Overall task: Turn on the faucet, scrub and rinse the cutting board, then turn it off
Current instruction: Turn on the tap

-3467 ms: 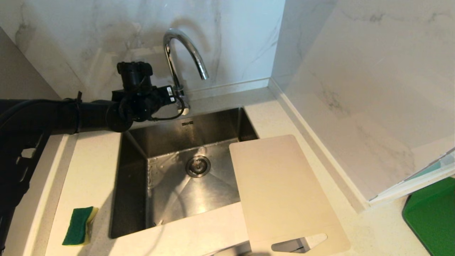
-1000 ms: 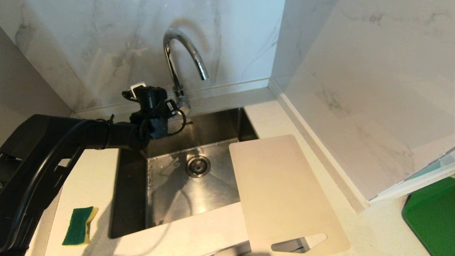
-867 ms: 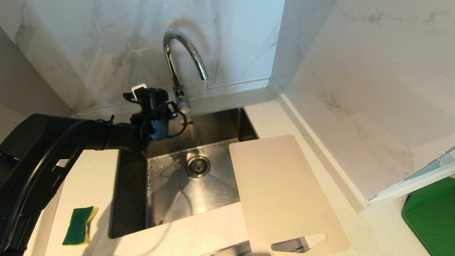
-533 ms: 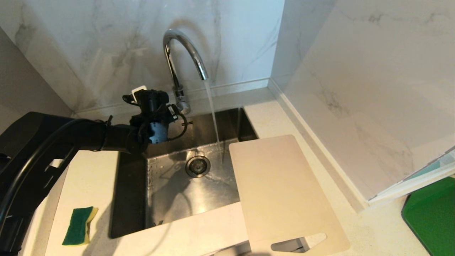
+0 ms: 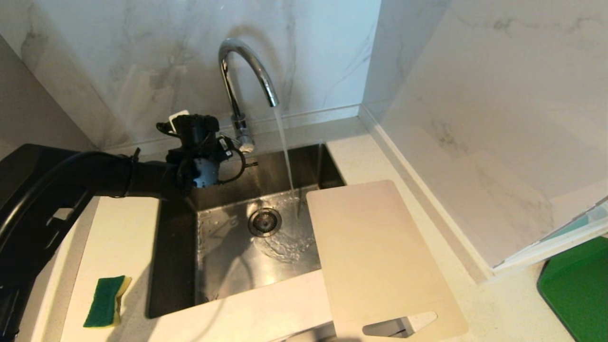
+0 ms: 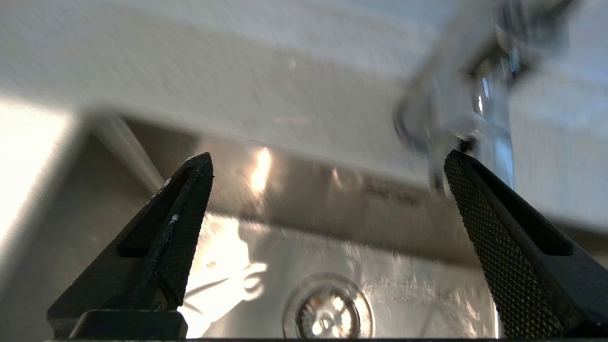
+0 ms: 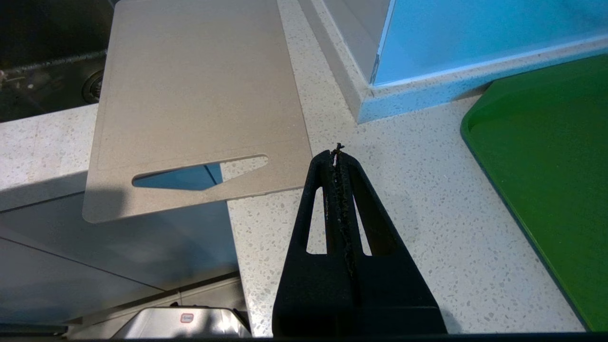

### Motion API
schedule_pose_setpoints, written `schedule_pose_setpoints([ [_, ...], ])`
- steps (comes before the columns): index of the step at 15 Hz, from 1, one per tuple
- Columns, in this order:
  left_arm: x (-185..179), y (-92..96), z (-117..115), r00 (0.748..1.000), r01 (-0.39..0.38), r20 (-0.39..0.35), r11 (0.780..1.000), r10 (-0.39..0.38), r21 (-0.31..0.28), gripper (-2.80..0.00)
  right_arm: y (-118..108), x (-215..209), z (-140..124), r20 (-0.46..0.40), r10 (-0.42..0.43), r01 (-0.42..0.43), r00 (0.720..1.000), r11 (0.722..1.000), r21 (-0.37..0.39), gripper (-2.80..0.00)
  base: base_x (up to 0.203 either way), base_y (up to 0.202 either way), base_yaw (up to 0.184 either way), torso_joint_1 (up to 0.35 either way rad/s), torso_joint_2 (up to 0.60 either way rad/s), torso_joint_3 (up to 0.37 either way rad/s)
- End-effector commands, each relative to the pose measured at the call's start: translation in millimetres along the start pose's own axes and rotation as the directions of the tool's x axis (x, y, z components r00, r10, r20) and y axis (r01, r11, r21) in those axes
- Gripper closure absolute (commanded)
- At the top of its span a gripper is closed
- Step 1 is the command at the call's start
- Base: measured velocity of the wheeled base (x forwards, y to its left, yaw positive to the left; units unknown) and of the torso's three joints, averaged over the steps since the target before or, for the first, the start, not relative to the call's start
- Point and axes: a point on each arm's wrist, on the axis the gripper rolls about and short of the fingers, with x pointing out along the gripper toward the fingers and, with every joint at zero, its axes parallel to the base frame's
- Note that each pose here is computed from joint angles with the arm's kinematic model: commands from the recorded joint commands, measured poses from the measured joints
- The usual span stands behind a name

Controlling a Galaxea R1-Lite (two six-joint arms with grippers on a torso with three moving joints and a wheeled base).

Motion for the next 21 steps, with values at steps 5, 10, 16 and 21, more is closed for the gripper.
schedule_pose_setpoints([
  [5, -38, -0.4, 70, 0.998, 0.055, 0.019, 0.998, -0.055, -0.023, -2.80, 0, 0, 0, 0.002, 0.001, -0.001, 1.000, 1.000, 0.000, 0.00, 0.000, 0.000, 0.000, 0.000, 0.00, 0.000],
  [10, -69, 10.3, 102, 0.994, 0.101, -0.054, 0.995, -0.100, 0.015, -2.80, 0, 0, 0, 0.002, 0.000, 0.000, 1.000, 1.000, 0.000, 0.00, 0.000, 0.000, 0.000, 0.000, 0.00, 0.000],
  [16, -47, 3.9, 74, 0.992, 0.095, -0.090, 0.995, -0.091, 0.034, -2.80, 0, 0, 0, 0.002, 0.000, 0.000, 1.000, 1.000, 0.000, 0.00, 0.000, 0.000, 0.000, 0.000, 0.00, 0.000],
  [21, -20, -12.6, 55, 0.994, 0.099, -0.045, 0.995, -0.099, -0.003, -2.80, 0, 0, 0, 0.000, 0.000, 0.000, 1.000, 1.000, 0.000, 0.00, 0.000, 0.000, 0.000, 0.000, 0.00, 0.000],
])
